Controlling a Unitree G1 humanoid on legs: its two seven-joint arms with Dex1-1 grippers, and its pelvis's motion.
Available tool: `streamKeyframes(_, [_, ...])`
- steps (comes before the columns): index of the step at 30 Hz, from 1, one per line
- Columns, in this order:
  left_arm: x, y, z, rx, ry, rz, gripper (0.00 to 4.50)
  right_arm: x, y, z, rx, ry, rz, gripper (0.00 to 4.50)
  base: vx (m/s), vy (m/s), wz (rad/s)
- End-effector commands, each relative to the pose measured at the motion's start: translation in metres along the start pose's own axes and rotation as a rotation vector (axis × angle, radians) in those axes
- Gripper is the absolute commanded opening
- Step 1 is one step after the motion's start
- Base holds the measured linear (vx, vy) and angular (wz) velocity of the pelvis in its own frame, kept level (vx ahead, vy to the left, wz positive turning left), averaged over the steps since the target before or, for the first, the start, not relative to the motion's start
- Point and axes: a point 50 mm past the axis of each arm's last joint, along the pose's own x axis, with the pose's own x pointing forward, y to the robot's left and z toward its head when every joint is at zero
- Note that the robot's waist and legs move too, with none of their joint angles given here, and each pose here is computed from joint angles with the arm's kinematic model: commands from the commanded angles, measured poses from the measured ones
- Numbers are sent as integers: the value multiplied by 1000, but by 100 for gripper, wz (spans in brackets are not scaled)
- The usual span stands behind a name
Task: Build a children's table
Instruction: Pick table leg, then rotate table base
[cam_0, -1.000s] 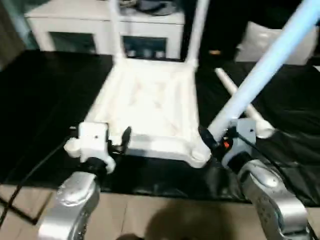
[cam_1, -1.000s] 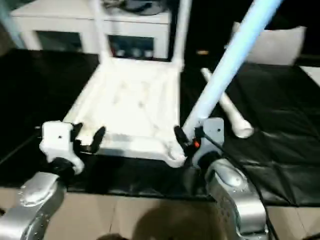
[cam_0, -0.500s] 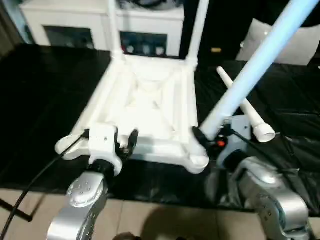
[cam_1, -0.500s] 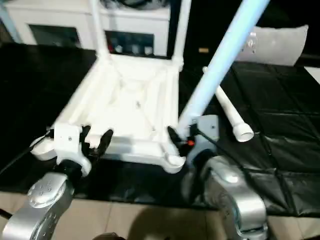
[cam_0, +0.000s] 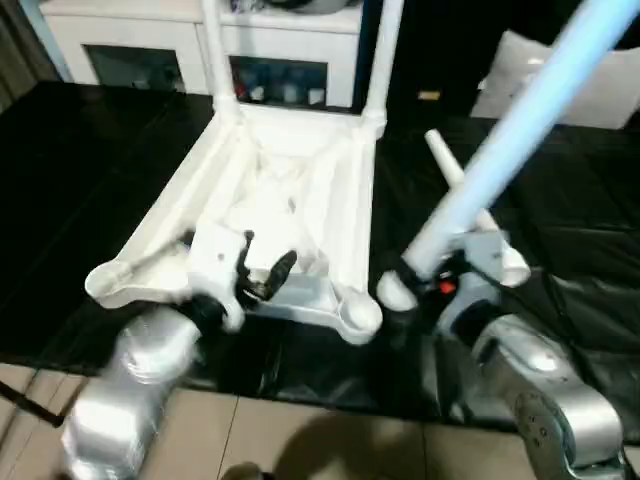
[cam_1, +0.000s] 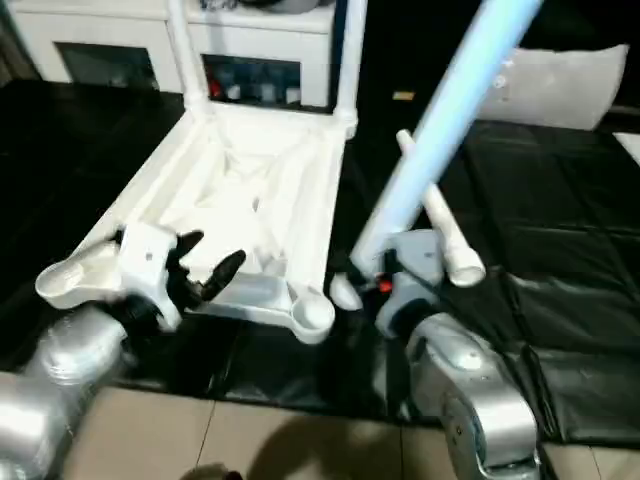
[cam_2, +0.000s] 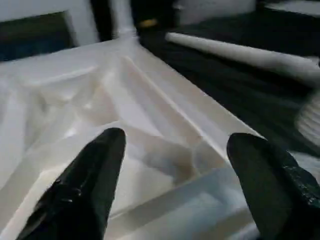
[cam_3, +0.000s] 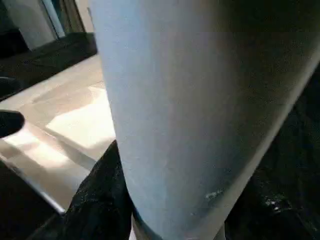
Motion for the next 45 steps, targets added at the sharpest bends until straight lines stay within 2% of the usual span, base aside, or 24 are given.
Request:
streamKeyframes(1, [2, -2, 0, 55, 27, -142, 406, 2, -2, 7, -31, -21, 4, 190, 0, 0, 0])
streamKeyframes(5, [8, 1, -2, 108, 88, -309, 433, 4, -3, 3, -51, 20, 47, 190, 0, 0, 0])
streamKeyframes(7, [14, 2, -3, 132, 109, -391, 382, 5, -3, 3, -48, 24, 84, 190, 0, 0, 0])
streamKeyframes(10, [25, 6, -6, 153, 152, -526, 394, 7, -3, 2, -44, 31, 133, 190, 0, 0, 0])
streamKeyframes(12, [27, 5, -8, 155, 175, -557, 338, 6, -2, 2, -48, 34, 144, 190, 0, 0, 0])
streamKeyframes(15, [31, 7, -13, 158, 206, -597, 353, 6, -3, 2, -57, 38, 154, 190, 0, 0, 0])
streamKeyframes(16, [34, 8, -15, 157, 216, -610, 315, 5, -3, 2, -59, 39, 155, 190, 0, 0, 0])
streamKeyframes(17, [37, 9, -17, 158, 219, -623, 315, 4, -3, 2, -61, 40, 154, 190, 0, 0, 0])
streamKeyframes(18, [39, 10, -18, 151, 220, -638, 294, 3, -4, 1, -61, 40, 155, 190, 0, 0, 0])
streamKeyframes(19, [42, 11, -18, 142, 223, -670, 299, 2, -3, 1, -61, 41, 158, 190, 0, 0, 0])
streamKeyframes(20, [44, 12, -19, 152, 231, -678, 299, 2, -3, 0, -62, 42, 158, 190, 0, 0, 0])
streamKeyframes(22, [47, 14, -20, 167, 242, -686, 260, 1, -4, 0, -64, 45, 160, 190, 0, 0, 0])
streamKeyframes(25, [51, 16, -22, 197, 257, -686, 253, 0, -3, 0, -62, 45, 158, 190, 0, 0, 0])
streamKeyframes(27, [55, 19, -26, 234, 278, -696, 215, -1, -3, -1, -66, 49, 161, 190, 0, 0, 0])
streamKeyframes(31, [60, 21, -29, 246, 288, -705, 206, -3, -2, -3, -68, 55, 161, 190, 0, 0, 0])
streamKeyframes(32, [63, 22, -31, 267, 301, -709, 191, -5, -2, -3, -70, 57, 161, 190, 0, 0, 0])
streamKeyframes(34, [65, 22, -31, 268, 300, -715, 169, -6, -2, -3, -70, 60, 162, 190, 0, 0, 0])
streamKeyframes(37, [69, 21, -31, 271, 298, -722, 168, -7, -1, -3, -71, 62, 162, 190, 0, 0, 0])
streamKeyframes(40, [75, 21, -31, 280, 299, -729, 124, -9, -1, -4, -73, 66, 161, 190, 0, 0, 0])
streamKeyframes(43, [78, 22, -33, 290, 317, -737, 124, -11, -1, -5, -77, 70, 160, 190, 0, 0, 0])
streamKeyframes(45, [79, 24, -36, 298, 348, -757, 91, -12, 0, -5, -77, 71, 161, 190, 0, 0, 0])
